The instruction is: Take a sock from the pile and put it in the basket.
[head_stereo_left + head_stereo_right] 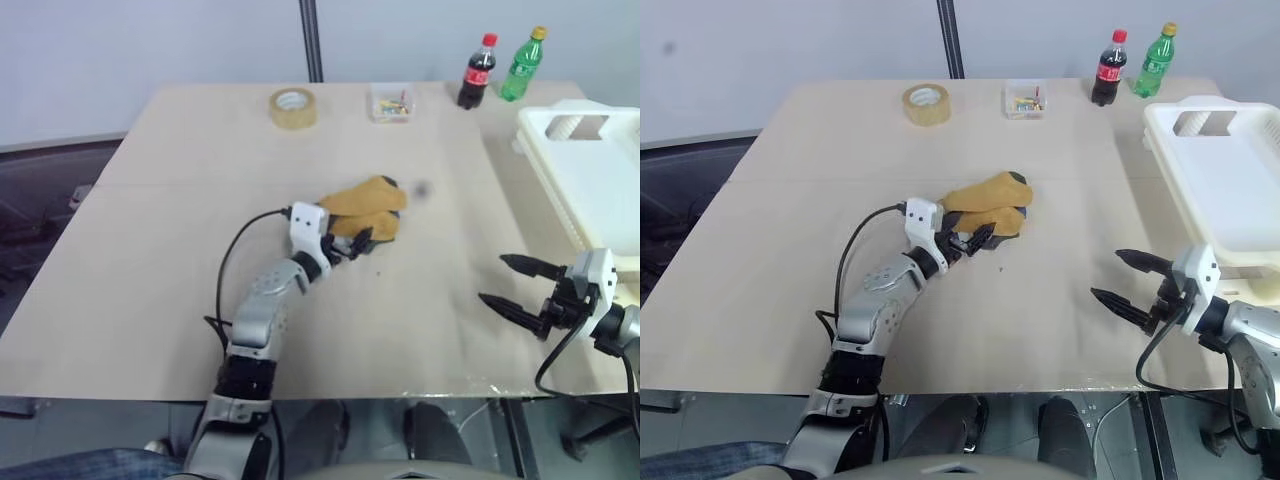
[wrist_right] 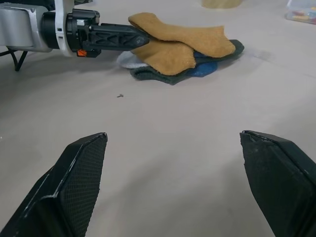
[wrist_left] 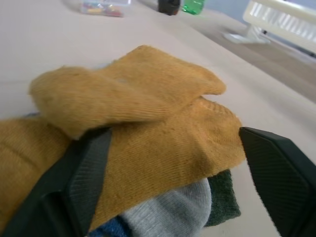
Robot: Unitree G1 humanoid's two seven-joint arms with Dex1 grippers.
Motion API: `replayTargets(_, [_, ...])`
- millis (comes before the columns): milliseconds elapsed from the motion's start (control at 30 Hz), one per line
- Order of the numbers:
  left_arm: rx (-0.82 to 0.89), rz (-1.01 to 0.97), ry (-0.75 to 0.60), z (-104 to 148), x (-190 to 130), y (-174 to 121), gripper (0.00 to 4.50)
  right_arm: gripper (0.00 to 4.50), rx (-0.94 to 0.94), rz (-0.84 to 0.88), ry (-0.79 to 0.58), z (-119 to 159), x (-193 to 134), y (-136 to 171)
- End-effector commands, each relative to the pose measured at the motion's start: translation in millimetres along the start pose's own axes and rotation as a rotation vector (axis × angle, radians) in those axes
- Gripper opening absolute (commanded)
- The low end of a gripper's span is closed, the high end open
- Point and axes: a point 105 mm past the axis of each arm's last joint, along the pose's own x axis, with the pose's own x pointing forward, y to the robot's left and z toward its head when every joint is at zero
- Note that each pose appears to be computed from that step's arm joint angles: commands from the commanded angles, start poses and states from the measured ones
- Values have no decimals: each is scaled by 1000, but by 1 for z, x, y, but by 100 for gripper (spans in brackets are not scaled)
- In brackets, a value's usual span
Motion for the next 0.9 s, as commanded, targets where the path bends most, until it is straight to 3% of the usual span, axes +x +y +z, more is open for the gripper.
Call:
replayTargets(33, [-68, -14, -61, 15, 0, -10, 447, 450, -33, 8, -29, 7, 2, 1])
replayTargets(167, [-276, 5, -85, 19, 2, -15, 447, 450, -33, 8, -27, 6, 2, 2])
replayTargets(467, [-445, 55, -99, 22, 4, -17, 447, 450, -32, 15, -25, 4, 4, 5])
replayTargets(567, [-494, 105, -98, 20, 3, -10, 369, 450, -35, 13, -24, 4, 4, 4])
replayTargets(800, [-529, 156, -81, 17, 3, -2, 38, 450, -30, 12, -24, 1, 5, 7])
replayTargets(833, [-529, 155, -78, 16, 3, -3, 5, 450, -30, 11, -24, 0, 5, 7])
replayTargets(900, [-535, 135, -75, 16, 4, -7, 5, 450, -30, 8, -25, 0, 5, 7])
